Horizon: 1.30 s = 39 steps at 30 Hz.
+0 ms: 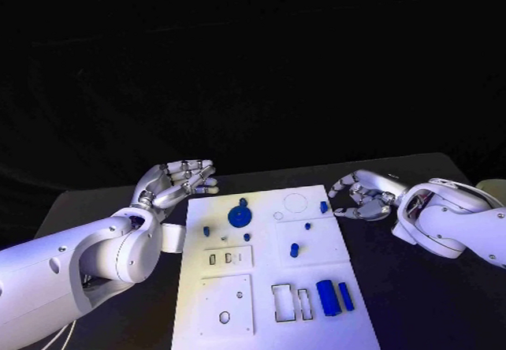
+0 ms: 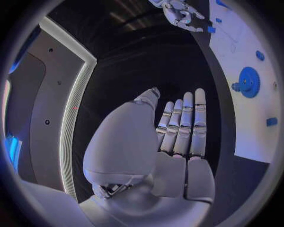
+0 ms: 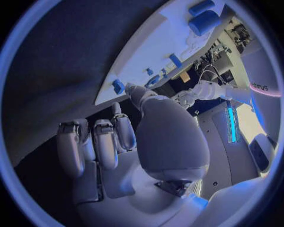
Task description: Assemble the parts on the task board
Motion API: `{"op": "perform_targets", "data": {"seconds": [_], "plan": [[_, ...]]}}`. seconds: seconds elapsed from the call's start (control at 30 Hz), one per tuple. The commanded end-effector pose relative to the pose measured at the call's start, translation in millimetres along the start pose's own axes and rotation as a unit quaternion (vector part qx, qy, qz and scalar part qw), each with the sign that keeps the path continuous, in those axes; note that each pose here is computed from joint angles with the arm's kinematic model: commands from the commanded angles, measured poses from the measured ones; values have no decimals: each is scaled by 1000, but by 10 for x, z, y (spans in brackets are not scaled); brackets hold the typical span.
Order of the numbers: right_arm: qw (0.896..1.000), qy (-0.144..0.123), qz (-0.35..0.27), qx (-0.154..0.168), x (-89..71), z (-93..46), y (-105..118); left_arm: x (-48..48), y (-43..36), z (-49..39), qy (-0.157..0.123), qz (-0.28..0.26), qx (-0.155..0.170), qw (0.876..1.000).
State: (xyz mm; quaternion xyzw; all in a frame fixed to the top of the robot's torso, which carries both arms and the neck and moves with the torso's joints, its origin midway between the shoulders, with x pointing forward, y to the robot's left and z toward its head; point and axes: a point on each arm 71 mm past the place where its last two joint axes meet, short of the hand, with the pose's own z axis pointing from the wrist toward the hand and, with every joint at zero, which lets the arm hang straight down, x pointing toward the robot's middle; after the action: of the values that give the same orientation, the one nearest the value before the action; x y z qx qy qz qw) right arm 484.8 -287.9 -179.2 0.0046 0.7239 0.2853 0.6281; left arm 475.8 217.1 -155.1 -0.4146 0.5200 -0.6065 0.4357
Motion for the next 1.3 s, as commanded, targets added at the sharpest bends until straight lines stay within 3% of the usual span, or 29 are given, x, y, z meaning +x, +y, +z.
{"op": "perform_targets", "data": {"seconds": [0.03, 0.37, 0.67, 1.3], "plan": [[1000, -11, -9, 0, 11, 30, -3, 25, -7, 5, 10, -6, 2, 1000], [1000, -19, -6, 14, 116, 119, -21, 28, -6, 5, 11, -7, 1, 1000], [1000, -11, -3, 13, 183, 178, 8, 24, -5, 4, 10, -6, 1, 1000], [1000, -7, -2, 11, 219, 218, 45, 19, -6, 2, 9, -6, 0, 1000]]}}
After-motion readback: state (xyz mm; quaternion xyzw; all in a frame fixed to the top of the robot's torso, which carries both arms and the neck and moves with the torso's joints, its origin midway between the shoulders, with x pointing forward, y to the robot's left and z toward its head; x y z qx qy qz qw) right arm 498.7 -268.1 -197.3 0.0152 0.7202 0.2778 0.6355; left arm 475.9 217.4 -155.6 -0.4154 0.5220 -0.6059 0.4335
